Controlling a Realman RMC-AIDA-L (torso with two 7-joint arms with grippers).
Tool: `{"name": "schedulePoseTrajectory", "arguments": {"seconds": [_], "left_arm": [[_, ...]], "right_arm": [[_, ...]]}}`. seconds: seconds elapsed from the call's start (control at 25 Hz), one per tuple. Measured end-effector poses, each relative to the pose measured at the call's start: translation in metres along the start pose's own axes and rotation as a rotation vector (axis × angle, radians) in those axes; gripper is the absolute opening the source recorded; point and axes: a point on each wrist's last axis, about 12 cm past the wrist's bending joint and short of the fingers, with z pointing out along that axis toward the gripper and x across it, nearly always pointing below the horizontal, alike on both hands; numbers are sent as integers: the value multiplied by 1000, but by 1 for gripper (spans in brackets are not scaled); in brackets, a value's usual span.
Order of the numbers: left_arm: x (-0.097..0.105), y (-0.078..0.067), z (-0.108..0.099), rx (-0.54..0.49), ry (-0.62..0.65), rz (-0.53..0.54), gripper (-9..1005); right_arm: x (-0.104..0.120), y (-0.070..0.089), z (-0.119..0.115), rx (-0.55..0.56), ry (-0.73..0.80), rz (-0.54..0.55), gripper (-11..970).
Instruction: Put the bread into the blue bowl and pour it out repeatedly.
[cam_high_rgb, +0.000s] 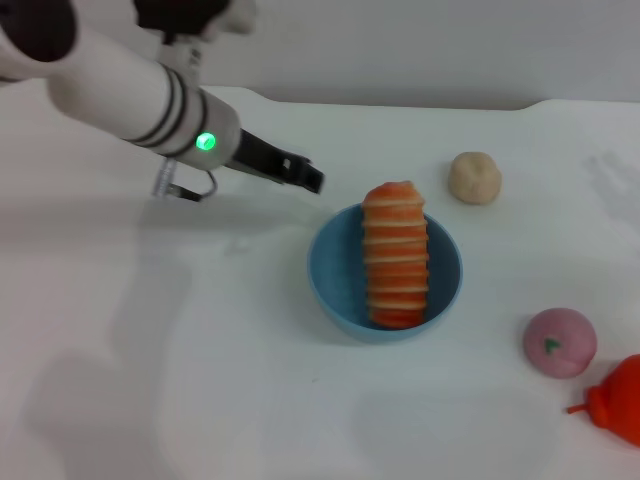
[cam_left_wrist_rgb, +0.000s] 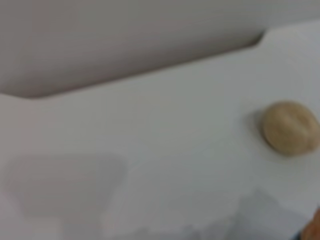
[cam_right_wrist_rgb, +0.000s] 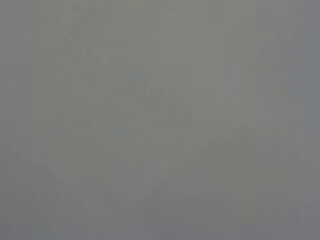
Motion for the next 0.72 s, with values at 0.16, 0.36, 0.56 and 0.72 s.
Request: {"name": "schedulePoseTrajectory", "arguments": {"seconds": [0.16,0.36,0.56,0.72], "left_arm": [[2,22,-18,-41,-101,-37,485],[14,55,-38,-154,-321,-73,484],[48,75,-39,-396,-623,-61,483],[83,68,-34,-604,-820,28,481]], "right_arm": [[-2,0,0,1,-8,0,434],[-4,-1,2,2,-14,-8,434],[-9,-8,-4,41,-53,6,434],[-9,-15,-15,90,-91,33,434]]}}
